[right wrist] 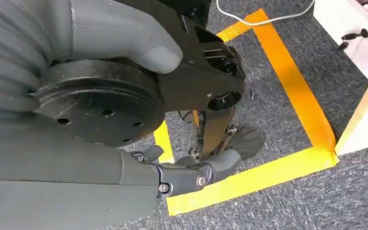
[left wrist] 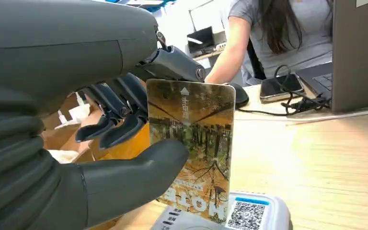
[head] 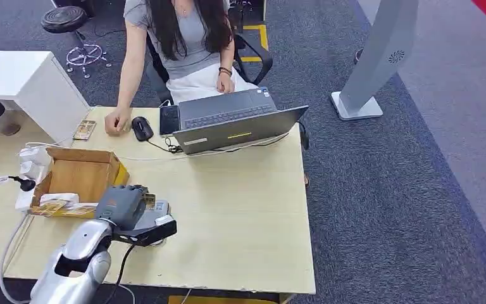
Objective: Pass the card to the sensor for recognition and then transmit it.
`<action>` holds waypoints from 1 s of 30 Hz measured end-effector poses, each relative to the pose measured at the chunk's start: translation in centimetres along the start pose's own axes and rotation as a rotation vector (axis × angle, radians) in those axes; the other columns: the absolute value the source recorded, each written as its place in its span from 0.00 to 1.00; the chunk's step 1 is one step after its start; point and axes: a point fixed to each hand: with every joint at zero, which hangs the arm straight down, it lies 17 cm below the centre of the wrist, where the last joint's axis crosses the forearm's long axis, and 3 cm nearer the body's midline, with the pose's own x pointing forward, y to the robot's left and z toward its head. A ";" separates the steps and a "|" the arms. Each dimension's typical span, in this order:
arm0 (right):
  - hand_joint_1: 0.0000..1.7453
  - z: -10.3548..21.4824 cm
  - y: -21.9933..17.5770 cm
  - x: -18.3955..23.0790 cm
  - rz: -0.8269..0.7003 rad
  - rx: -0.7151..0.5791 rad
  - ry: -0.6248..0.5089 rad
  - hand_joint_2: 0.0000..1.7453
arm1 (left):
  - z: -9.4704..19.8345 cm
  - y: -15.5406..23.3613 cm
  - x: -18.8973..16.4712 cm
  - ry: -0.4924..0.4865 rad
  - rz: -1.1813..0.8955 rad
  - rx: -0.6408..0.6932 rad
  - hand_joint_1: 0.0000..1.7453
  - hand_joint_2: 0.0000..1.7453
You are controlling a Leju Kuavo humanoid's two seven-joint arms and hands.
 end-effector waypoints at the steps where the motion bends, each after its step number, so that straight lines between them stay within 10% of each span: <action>1: 0.00 0.0 0.0 0.0 0.000 0.000 0.000 1.00 | 0.0 -0.1 -0.2 0.005 -0.003 -0.005 1.00 1.00; 30: 0.00 0.1 0.3 -0.3 0.004 0.003 0.006 1.00 | -1.0 2.1 0.3 0.022 0.009 0.073 1.00 1.00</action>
